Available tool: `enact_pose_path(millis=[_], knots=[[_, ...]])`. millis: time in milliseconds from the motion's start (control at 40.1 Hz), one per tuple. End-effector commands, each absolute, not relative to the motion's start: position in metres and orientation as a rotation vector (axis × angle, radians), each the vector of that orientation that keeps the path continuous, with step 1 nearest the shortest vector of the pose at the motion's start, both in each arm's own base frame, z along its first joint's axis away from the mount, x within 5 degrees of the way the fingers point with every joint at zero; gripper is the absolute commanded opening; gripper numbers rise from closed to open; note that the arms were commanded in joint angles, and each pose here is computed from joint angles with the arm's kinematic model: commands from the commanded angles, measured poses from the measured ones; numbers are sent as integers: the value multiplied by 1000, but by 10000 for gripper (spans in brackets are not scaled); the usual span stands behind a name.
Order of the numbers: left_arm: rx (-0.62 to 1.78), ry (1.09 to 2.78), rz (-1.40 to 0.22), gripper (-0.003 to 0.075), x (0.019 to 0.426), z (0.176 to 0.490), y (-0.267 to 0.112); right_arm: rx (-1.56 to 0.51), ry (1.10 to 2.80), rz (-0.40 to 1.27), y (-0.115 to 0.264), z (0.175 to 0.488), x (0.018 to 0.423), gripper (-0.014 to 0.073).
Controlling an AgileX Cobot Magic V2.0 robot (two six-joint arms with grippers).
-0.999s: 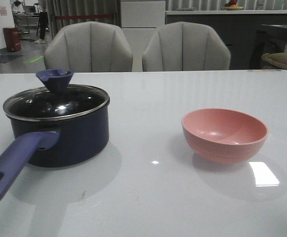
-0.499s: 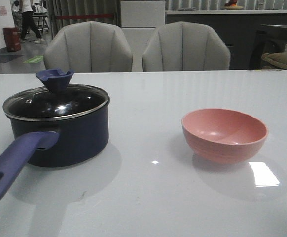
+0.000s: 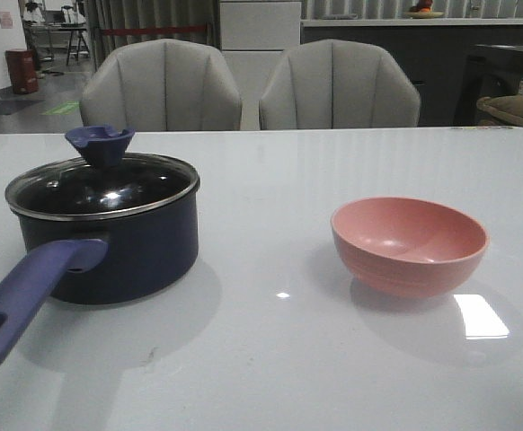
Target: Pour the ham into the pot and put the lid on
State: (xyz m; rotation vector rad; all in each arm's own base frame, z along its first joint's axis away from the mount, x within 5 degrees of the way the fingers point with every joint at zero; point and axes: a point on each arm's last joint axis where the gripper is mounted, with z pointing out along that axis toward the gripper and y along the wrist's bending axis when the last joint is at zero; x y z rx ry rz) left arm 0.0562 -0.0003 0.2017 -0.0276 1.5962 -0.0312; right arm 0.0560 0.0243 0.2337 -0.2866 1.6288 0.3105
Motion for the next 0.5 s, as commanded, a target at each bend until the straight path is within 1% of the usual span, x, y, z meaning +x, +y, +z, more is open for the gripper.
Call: enact_pose_path(millis=[0,474], knots=[[-36,1511,-38,113,55,204,0,-259,1541,299,22,249,57,143],[-36,1511,-38,113,55,204,0,-258,1546,295,22,246,57,143]])
